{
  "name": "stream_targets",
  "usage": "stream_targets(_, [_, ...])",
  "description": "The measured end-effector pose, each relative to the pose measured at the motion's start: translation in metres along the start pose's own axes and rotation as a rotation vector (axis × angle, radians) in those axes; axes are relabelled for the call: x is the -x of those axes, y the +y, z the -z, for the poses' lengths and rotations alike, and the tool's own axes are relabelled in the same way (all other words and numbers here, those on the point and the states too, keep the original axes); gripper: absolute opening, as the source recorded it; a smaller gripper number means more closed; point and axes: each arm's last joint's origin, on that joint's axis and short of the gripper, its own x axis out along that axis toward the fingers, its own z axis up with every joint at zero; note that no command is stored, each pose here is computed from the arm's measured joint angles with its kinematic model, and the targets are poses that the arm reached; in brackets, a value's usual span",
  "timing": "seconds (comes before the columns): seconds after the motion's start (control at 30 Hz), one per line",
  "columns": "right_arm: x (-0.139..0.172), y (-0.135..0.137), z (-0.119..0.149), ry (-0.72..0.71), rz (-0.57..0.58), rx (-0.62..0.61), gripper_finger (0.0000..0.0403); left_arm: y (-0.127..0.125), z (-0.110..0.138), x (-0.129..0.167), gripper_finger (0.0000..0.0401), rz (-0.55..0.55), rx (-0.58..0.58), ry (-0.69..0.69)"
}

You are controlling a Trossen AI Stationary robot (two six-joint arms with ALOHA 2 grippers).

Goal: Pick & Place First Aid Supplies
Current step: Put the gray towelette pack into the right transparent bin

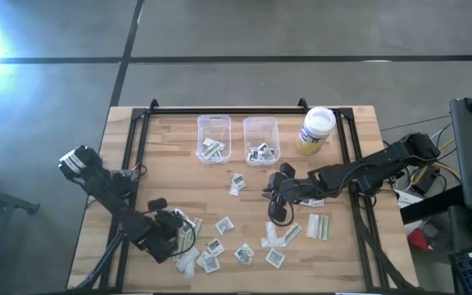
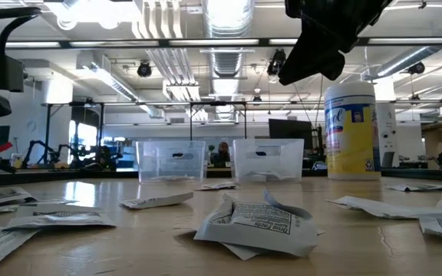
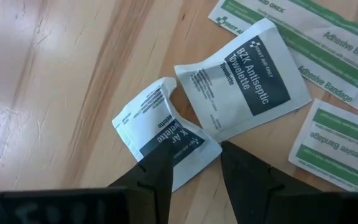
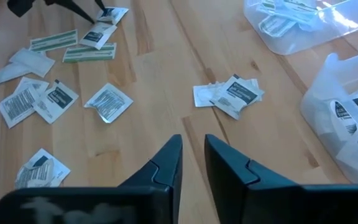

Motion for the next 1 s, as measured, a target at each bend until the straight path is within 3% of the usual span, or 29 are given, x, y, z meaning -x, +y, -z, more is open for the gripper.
stream_targets(0.43, [0.000, 0.000, 0.000, 0.000, -0.001, 0.000, 0.0066, 0.004, 0.002, -0.003, 0.0007, -0.026, -0.029, -0.010])
stream_targets(1.0, [0.001, 0.002, 0.001, -0.001, -0.009, 0.000, 0.0064, 0.003, -0.004, 0.007, 0.0000, -0.009, -0.047, -0.077])
